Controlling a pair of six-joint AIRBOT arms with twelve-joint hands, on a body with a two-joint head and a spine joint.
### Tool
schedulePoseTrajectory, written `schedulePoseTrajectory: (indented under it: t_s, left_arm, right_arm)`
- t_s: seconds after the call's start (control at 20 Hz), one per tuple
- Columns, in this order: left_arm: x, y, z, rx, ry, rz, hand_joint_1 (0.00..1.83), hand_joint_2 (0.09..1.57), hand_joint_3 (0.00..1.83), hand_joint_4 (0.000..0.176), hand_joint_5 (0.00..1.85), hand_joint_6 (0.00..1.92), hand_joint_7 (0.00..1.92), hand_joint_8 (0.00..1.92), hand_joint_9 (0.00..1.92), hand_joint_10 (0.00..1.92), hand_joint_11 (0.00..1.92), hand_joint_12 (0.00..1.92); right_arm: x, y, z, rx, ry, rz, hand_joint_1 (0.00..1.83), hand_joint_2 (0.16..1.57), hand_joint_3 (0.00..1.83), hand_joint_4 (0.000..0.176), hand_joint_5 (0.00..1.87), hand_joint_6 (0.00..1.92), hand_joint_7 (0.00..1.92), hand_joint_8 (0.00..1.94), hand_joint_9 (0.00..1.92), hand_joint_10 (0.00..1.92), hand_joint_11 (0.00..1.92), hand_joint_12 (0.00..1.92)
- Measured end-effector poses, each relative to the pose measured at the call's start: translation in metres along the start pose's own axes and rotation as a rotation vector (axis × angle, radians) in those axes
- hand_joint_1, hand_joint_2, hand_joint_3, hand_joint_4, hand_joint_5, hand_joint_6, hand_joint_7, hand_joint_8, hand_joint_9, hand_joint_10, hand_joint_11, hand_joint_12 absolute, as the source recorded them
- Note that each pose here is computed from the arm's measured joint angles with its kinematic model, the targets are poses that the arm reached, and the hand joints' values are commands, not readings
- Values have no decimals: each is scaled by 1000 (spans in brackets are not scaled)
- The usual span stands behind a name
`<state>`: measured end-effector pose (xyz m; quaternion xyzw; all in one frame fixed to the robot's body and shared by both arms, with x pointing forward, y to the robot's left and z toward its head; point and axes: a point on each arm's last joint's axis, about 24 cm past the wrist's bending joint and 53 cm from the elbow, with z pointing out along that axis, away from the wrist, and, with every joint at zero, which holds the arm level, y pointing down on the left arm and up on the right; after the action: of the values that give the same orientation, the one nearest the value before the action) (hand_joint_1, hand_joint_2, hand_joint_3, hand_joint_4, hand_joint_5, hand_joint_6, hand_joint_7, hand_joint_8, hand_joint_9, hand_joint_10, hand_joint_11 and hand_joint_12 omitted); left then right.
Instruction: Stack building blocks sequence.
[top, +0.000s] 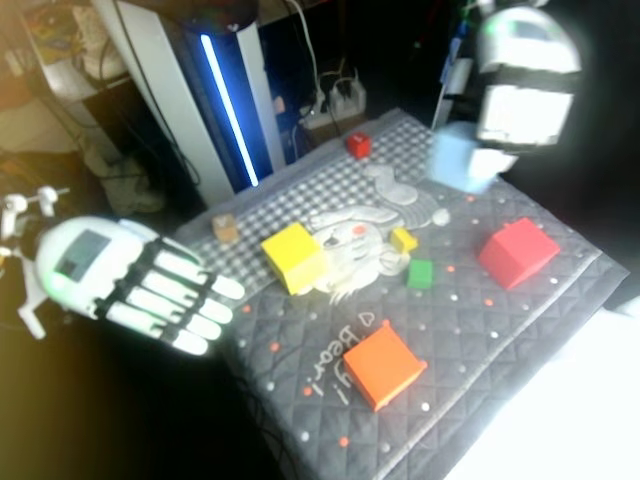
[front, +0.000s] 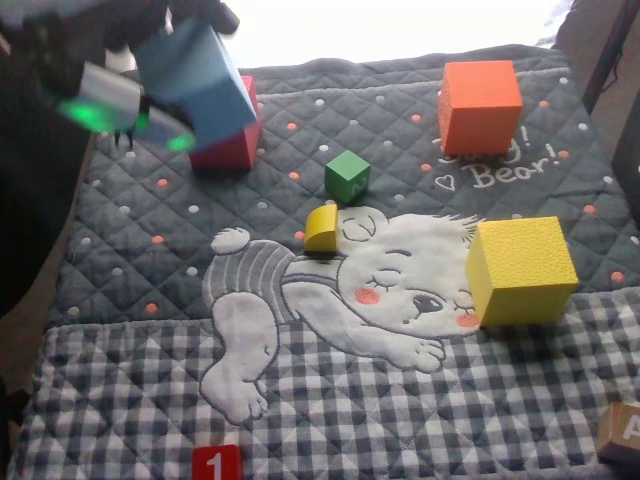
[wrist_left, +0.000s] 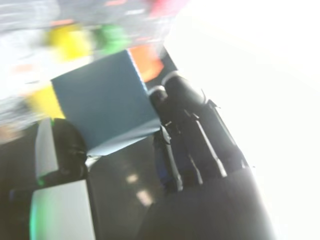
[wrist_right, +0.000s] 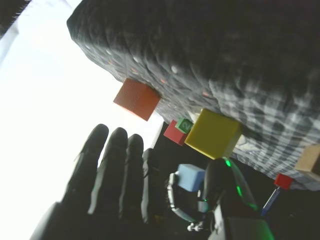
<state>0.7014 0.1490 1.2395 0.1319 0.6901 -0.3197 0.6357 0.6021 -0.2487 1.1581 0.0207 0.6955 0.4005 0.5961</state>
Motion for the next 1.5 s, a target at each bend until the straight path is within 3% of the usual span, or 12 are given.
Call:
schedulePoseTrajectory:
  t_s: [0.15, 0.25, 0.4, 0.7, 0.85, 1.05, 1.15, 1.3, 1.35, 1.4, 1.45, 1.5]
  left_arm:
    - [-15, 8, 19, -36, -44, 16, 1301, 1095, 1, 0, 1307, 114, 904, 1281, 916, 1229, 808, 1429]
    - [-15, 15, 29, -57, -43, 2, 1364, 1103, 0, 0, 1229, 267, 911, 1211, 885, 1300, 569, 1326]
    - [-2, 34, 41, -117, 0, -20, 1387, 1098, 0, 0, 1296, 110, 899, 1171, 914, 1327, 708, 1331]
    - [13, 50, 51, -172, 50, -12, 1390, 1080, 1, 0, 1331, 103, 904, 1103, 968, 1252, 785, 1282]
    - [21, 56, 57, -191, 75, -12, 1362, 1120, 1, 0, 1304, 52, 830, 1301, 875, 1364, 751, 1399]
    - [31, 61, 63, -210, 107, -10, 1269, 1117, 0, 0, 1297, 93, 857, 1388, 877, 1176, 733, 1510]
    - [35, 64, 64, -220, 122, -8, 1260, 1136, 0, 0, 1167, 374, 817, 1443, 818, 1208, 682, 1502]
    - [40, 67, 67, -230, 143, 4, 1371, 1130, 0, 0, 1159, 345, 827, 1305, 862, 1364, 662, 1384]
    - [41, 68, 67, -234, 144, 1, 1279, 1141, 0, 0, 1109, 507, 824, 1400, 785, 1180, 618, 1464]
    - [41, 68, 67, -233, 144, 2, 1189, 1106, 0, 0, 1023, 844, 616, 1160, 622, 1347, 555, 1725]
    - [41, 68, 67, -234, 144, 1, 1189, 1106, 0, 0, 1023, 844, 616, 1160, 622, 1347, 555, 1725]
    - [41, 68, 67, -234, 144, -1, 1197, 1042, 0, 0, 862, 309, 596, 894, 592, 1266, 527, 1711]
  right_arm:
    - [-1, 1, 1, -6, -5, 0, 666, 1251, 0, 50, 204, 0, 337, 3, 321, 5, 0, 641]
    - [-1, 0, 2, -3, -8, 1, 650, 1249, 0, 58, 191, 1, 311, 6, 259, 21, 0, 402]
    - [-2, -1, 3, -4, -8, -2, 697, 1243, 0, 65, 181, 1, 295, 0, 205, 3, 0, 41]
    - [-2, -1, 3, -6, -8, -2, 712, 1233, 0, 79, 203, 7, 294, 1, 207, 1, 82, 64]
    - [-2, -1, 3, -5, -9, -2, 714, 1248, 3, 77, 208, 4, 272, 0, 186, 0, 76, 68]
    - [0, -1, 3, -5, -6, -1, 719, 1235, 0, 89, 204, 1, 288, 4, 204, 8, 90, 83]
    - [-1, -1, 3, -5, -7, -1, 710, 1237, 0, 78, 204, 1, 280, 0, 183, 4, 100, 97]
    - [-1, -1, 3, -5, -6, -1, 725, 1240, 1, 78, 207, 2, 276, 0, 173, 0, 87, 98]
    - [-1, -1, 3, -6, -6, -1, 725, 1239, 0, 92, 202, 0, 267, 0, 164, 0, 77, 96]
    - [-1, -1, 3, -6, -7, -1, 705, 1239, 1, 90, 205, 3, 271, 2, 161, 1, 87, 111]
    - [-1, -1, 3, -5, -7, -1, 705, 1239, 1, 90, 205, 3, 271, 2, 161, 1, 87, 111]
    - [-1, -1, 3, -5, -8, 0, 673, 1237, 0, 91, 209, 3, 274, 3, 159, 0, 83, 115]
